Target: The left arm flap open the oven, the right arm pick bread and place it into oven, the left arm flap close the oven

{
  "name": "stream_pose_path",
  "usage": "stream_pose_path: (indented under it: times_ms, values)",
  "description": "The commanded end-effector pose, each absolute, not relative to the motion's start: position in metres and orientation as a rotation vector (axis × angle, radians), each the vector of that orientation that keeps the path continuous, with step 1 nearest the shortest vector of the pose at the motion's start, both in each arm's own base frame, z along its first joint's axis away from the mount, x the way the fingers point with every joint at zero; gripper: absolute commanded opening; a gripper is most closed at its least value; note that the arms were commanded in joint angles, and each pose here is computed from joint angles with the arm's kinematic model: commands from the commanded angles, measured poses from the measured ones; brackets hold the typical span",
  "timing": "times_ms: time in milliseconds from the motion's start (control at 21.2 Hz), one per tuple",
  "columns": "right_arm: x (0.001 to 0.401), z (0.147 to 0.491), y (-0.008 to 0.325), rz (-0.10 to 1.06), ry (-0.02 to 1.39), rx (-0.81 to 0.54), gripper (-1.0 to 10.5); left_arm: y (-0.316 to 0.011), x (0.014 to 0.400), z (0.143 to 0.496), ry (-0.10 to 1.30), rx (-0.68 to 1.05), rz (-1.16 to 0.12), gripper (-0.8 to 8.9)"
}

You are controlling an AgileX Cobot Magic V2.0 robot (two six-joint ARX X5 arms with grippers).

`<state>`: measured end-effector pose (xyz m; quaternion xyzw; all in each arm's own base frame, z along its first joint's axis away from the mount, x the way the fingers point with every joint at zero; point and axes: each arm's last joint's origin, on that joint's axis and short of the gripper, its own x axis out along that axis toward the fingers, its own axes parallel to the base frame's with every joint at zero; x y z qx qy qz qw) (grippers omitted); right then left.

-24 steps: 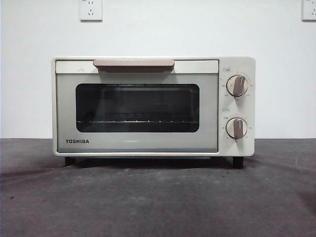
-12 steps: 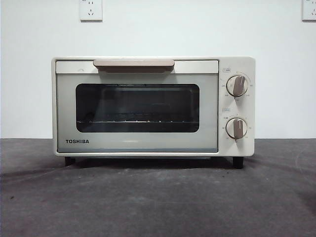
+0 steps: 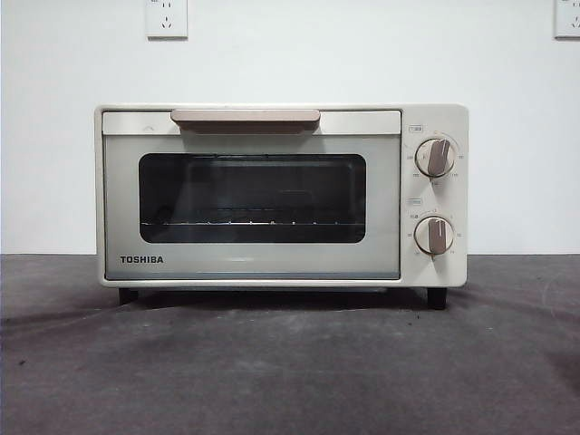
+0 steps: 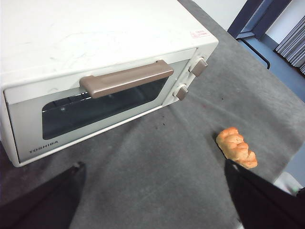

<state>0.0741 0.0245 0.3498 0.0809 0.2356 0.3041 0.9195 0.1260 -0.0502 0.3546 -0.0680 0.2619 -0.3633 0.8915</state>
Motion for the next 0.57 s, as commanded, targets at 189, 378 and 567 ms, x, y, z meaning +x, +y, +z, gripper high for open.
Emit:
stream_pose_path:
  times_ms: [189,378,567]
  values:
    - [0.0737,0.355,0.0247,0.624,0.475,0.19,4.8,-0.0509,0.1263,0.3623,0.503,-0.121,-0.767,4.92]
    - [0.0737,0.3538,0.0247,0.612,0.504,0.235,4.8,-0.0509,0.1263,0.3624,0.502,-0.121,-0.767,4.92]
    - [0.0769,0.3463,0.025,0.583,0.612,0.281,4.8,-0.0509,0.1263,0.3624,0.501,-0.121,-0.767,4.92]
